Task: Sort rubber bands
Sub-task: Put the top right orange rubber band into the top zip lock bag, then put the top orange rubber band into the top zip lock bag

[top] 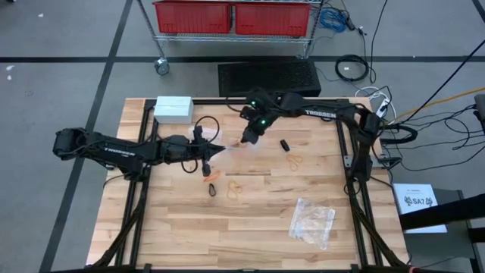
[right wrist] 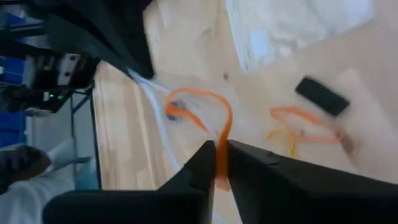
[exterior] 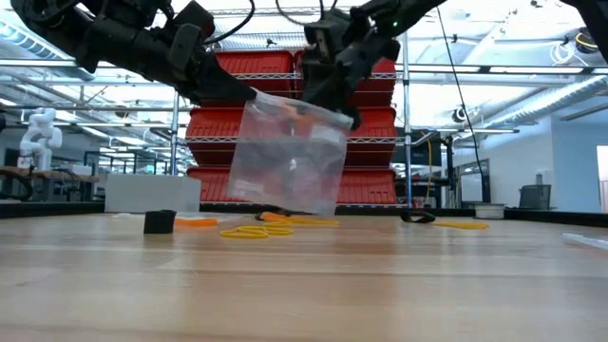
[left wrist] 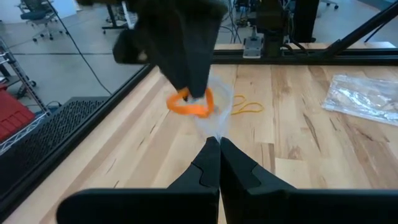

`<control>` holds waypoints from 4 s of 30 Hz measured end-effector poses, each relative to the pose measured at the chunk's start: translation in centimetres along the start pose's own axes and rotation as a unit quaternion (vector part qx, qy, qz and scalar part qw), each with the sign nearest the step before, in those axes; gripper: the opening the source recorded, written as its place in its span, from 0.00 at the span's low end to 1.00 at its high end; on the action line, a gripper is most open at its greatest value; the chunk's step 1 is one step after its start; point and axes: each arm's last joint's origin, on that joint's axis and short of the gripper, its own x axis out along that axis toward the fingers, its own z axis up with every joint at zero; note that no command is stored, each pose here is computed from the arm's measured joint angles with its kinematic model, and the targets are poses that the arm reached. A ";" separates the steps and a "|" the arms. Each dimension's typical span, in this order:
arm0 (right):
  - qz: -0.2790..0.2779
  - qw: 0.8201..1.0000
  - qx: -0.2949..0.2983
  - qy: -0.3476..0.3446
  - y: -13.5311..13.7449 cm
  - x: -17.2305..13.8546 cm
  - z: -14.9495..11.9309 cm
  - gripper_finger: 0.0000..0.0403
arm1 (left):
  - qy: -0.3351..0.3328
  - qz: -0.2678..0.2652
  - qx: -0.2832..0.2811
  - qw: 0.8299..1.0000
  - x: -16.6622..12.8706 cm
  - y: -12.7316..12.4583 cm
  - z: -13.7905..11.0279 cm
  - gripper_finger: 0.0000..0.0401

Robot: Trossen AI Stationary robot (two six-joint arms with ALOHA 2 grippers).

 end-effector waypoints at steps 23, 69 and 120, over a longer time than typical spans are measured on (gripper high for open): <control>-0.239 0.933 -0.263 -0.063 8.8 2.0 -3.4 0.03 | 0.000 0.000 -0.001 1.000 0.0 0.0 0.0 0.00; -0.230 0.952 -0.201 0.008 7.8 2.8 -2.6 0.31 | -0.021 -0.019 -0.003 1.000 0.0 -0.1 0.4 0.00; -0.216 0.932 -0.290 0.007 -2.8 14.9 -4.7 0.40 | -0.077 0.126 -0.029 0.989 -4.9 3.4 -0.3 0.00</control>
